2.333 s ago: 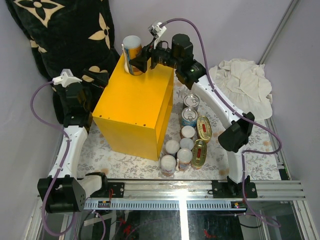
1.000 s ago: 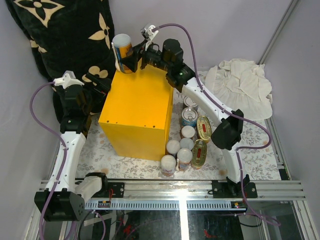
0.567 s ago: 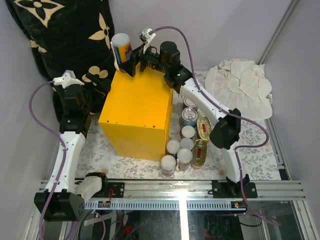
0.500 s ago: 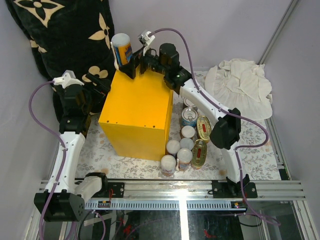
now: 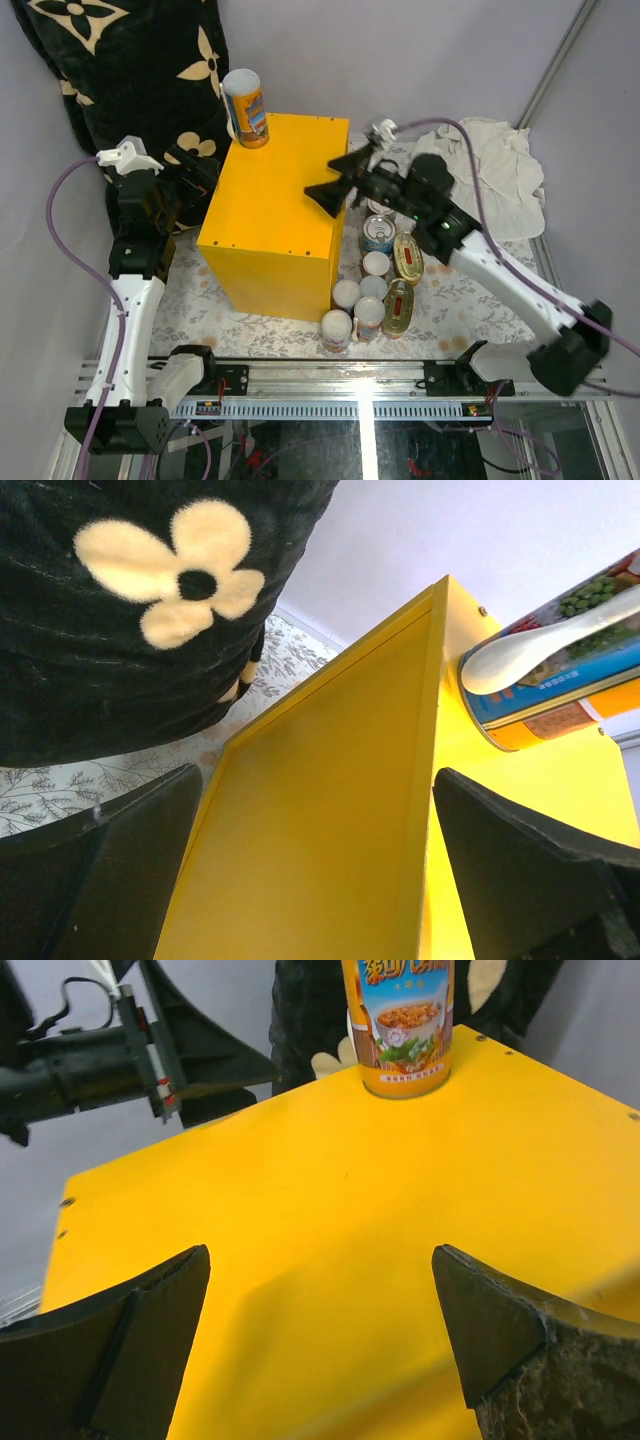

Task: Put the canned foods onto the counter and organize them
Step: Place the canned food on the counter, then pick up the canned food from the center of the board.

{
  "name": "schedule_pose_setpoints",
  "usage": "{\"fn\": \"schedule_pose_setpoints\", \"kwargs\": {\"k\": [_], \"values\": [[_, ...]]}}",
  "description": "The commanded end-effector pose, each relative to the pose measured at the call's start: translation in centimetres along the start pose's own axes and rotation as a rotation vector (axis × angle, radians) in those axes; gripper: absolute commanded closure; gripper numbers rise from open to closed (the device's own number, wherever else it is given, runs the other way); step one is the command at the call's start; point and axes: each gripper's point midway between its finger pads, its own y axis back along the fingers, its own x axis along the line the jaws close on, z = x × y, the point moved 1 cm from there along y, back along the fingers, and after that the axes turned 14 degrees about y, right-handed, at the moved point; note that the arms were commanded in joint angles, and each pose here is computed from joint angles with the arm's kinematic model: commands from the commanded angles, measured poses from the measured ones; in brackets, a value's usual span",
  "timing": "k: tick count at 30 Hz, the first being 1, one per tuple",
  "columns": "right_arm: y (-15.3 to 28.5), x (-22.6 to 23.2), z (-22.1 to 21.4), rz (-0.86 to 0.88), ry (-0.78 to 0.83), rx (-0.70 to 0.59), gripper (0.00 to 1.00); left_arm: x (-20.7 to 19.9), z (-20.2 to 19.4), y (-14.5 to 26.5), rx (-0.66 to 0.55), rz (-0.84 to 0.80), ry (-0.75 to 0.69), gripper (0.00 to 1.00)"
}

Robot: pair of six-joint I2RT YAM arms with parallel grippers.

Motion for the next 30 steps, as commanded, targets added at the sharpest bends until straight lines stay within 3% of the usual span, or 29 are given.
{"fn": "schedule_pose_setpoints", "kwargs": {"k": [1,8,12,20,30], "values": [[6.3,0.7,1.7,-0.118,0.058,-0.094,0.0,-1.4,1.2,1.0,-0.026,-0.035,-0.062,0.0],[14.3,5.3,-8.0,-0.032,0.034,0.105,0.0,-0.9,0.8,1.6,-0.015,-0.033,-0.109,0.0],[17.8,6.9,-14.4,-0.026,-0.012,0.15,0.0,-0.2,0.7,1.8,-0.021,-0.017,-0.133,0.0],[19.7,6.1,-18.3,-0.159,0.028,0.235,0.0,-0.5,-0.2,1.6,0.022,-0.047,-0.121,0.0],[19.6,10.0,-20.8,-0.046,0.066,0.333,0.0,-0.2,-2.4,1.4,0.116,-0.079,-0.108,0.0]]}}
